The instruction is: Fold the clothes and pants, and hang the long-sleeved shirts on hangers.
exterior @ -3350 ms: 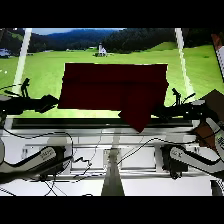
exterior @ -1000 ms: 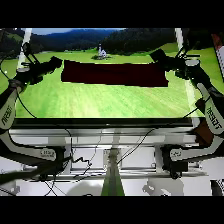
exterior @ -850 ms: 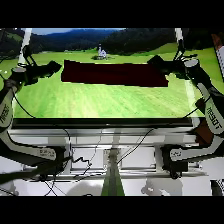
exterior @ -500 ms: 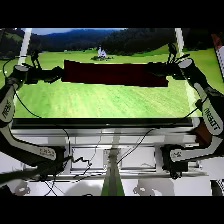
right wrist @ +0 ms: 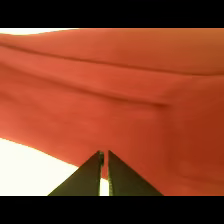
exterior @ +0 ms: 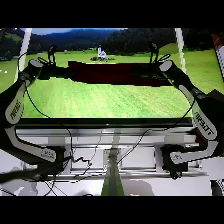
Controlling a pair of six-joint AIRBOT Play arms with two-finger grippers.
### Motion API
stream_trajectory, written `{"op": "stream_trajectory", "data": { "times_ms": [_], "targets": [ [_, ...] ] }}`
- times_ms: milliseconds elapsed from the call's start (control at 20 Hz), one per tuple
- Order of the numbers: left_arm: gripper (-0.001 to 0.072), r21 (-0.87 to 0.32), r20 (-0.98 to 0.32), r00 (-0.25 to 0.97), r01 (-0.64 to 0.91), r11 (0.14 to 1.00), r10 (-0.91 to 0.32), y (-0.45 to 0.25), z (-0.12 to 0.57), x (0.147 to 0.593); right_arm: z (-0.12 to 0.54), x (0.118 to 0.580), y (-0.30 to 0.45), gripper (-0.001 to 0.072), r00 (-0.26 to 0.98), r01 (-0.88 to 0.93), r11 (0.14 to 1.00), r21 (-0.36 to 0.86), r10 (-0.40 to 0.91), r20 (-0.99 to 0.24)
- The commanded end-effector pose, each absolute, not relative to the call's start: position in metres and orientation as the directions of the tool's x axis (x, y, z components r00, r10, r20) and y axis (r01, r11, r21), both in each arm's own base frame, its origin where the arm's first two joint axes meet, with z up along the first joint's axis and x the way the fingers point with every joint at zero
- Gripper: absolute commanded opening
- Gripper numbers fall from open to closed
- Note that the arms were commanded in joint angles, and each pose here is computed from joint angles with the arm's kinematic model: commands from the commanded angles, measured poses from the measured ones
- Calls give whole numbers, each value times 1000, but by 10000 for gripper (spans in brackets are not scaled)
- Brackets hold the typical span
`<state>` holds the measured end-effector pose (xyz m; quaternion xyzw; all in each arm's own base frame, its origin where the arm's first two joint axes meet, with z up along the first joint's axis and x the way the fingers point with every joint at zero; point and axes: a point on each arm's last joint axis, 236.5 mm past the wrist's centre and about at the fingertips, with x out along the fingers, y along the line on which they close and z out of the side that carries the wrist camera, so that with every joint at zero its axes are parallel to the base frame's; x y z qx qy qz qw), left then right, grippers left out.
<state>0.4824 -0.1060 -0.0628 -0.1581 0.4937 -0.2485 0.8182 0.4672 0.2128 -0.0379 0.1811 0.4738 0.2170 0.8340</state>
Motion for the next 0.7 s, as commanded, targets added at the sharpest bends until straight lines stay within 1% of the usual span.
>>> {"op": "stream_trajectory", "data": {
  "times_ms": [0,50,100,200,300,450,550,650],
  "targets": [
    [21,-592,-698,232,345,728,-678,-138,-15,437,-33,452,262,54,416,-199,810,552,580,-701],
    [21,-611,-686,185,379,695,-704,-144,4,419,-34,447,274,51,394,-217,803,556,593,-702],
    [21,-621,-675,155,409,669,-721,-148,22,405,-36,440,290,14,358,-236,791,565,611,-706],
    [21,-613,-661,147,461,642,-736,-149,63,382,-41,423,321,14,279,-237,767,596,641,-715],
    [22,-563,-650,212,510,650,-730,-142,101,372,-48,400,355,14,188,-256,743,619,666,-722],
    [22,-456,-658,336,533,712,-673,-115,139,363,-57,344,408,14,44,-321,699,639,685,-728],
    [22,-416,-657,392,525,743,-644,-100,153,360,-57,312,437,14,0,-366,670,646,694,-720],
    [22,-403,-651,419,517,756,-633,-93,159,359,-53,290,457,14,-27,-407,643,649,702,-712]
  ]
}}
